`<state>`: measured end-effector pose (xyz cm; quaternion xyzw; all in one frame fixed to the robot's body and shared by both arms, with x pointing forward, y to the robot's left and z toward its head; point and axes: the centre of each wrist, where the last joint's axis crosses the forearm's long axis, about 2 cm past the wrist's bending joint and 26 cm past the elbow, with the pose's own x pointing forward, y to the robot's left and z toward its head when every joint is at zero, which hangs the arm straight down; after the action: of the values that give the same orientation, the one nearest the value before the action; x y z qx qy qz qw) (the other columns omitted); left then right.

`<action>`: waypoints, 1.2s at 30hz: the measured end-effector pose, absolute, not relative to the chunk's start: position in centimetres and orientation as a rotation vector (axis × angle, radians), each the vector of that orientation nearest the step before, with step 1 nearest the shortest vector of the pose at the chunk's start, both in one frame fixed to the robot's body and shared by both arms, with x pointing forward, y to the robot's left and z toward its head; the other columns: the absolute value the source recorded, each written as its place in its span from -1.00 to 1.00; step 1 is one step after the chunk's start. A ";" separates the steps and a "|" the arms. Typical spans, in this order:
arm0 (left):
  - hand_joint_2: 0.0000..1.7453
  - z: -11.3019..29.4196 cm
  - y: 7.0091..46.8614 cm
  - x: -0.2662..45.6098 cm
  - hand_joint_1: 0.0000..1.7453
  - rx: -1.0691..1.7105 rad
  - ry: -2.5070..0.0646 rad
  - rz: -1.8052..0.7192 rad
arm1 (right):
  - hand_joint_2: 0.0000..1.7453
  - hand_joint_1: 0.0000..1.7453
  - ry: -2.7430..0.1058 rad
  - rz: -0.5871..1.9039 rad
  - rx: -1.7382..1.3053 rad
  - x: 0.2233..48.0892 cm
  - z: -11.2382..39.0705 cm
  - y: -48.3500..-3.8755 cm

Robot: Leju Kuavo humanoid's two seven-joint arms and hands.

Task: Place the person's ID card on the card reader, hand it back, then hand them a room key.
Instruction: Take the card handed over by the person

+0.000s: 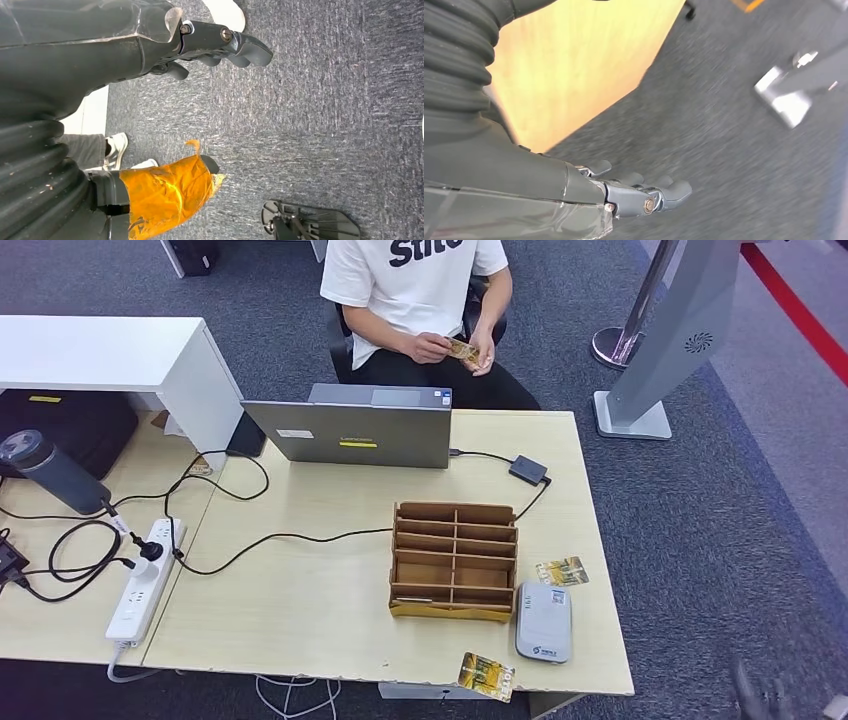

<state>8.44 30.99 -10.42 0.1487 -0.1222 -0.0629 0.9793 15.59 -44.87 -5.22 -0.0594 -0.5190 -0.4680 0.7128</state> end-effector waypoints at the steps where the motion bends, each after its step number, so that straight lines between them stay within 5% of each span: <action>1: 1.00 -10.4 31.0 8.4 -1.00 0.299 -0.246 -0.127 | 1.00 -1.00 -1.184 -1.017 -0.132 16.1 -4.9 -44.9; 17: 1.00 -10.6 30.6 7.6 -1.00 0.264 -0.225 -0.117 | 1.00 -1.00 -1.651 -0.534 -0.218 22.8 2.5 -43.2; 36: 1.00 -10.6 29.3 7.6 -1.00 0.186 -0.216 -0.196 | 1.00 -1.00 -1.875 0.195 -0.371 33.0 12.7 -33.9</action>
<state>7.61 29.28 -10.64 0.0928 -0.1075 -0.0973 0.9851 33.03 -33.90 12.75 -0.1582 -0.7999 0.0833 0.5728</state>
